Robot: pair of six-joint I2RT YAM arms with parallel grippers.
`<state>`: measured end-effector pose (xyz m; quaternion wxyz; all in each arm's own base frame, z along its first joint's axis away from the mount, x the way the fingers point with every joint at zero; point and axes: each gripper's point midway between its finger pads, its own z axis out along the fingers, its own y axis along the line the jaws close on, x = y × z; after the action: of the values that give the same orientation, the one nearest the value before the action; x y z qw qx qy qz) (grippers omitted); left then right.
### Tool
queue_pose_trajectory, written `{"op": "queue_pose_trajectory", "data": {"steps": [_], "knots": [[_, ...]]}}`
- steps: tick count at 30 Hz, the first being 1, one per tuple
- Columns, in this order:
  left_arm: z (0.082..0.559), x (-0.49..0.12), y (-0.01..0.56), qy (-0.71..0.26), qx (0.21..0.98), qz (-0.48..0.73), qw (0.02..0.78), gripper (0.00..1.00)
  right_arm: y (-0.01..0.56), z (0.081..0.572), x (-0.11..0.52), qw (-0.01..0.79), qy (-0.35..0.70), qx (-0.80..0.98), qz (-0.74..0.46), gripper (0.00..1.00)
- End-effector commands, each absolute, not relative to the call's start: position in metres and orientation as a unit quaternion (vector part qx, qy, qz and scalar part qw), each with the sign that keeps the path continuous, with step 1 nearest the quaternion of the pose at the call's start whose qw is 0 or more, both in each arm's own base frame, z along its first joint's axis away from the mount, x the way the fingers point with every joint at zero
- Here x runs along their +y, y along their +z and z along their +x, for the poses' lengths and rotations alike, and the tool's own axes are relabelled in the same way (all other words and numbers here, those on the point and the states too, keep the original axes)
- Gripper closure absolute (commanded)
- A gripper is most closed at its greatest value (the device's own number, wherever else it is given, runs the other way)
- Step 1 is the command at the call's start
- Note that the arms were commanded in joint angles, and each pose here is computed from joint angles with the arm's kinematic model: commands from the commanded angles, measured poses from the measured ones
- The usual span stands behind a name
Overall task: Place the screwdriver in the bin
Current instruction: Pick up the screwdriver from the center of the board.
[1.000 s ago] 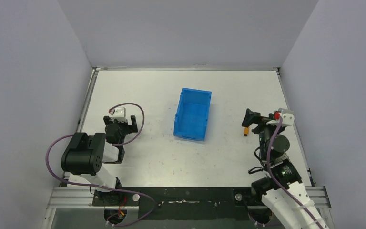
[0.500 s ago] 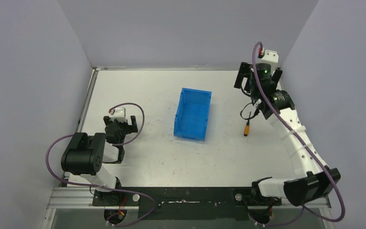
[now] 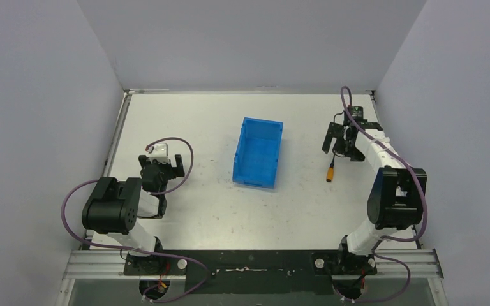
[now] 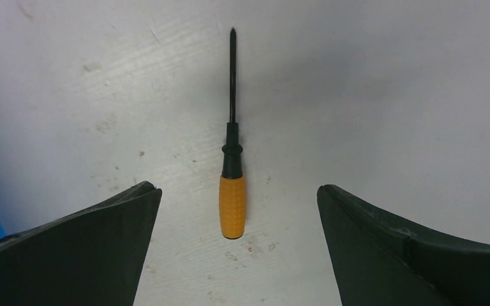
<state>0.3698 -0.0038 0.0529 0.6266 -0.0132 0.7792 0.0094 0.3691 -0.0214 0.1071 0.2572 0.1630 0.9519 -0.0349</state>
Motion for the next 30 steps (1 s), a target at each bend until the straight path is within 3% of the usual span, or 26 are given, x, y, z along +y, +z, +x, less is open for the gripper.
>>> {"op": "queue_pose_trajectory", "data": {"steps": [1, 5, 11, 21, 30], "knots": [[0.381, -0.005, 0.075, 0.005, 0.753, -0.014, 0.658, 0.03, 0.075, 0.365, -0.023, 0.239, -0.02, 0.956, 0.169, 0.0], [0.381, -0.004, 0.075, 0.005, 0.753, -0.015, 0.658, 0.03, 0.043, 0.35, -0.017, 0.203, -0.008, 0.965, 0.164, 0.03], [0.381, -0.004, 0.074, 0.005, 0.753, -0.014, 0.658, 0.03, 0.009, 0.337, -0.004, 0.168, 0.022, 0.973, 0.154, 0.23], [0.381, -0.004, 0.075, 0.005, 0.752, -0.014, 0.659, 0.03, 0.007, 0.326, -0.006, 0.146, 0.004, 0.979, 0.145, 0.98], [0.381, -0.004, 0.075, 0.005, 0.752, -0.014, 0.658, 0.03, 0.069, 0.322, -0.003, 0.134, -0.004, 0.985, 0.112, 1.0]]}}
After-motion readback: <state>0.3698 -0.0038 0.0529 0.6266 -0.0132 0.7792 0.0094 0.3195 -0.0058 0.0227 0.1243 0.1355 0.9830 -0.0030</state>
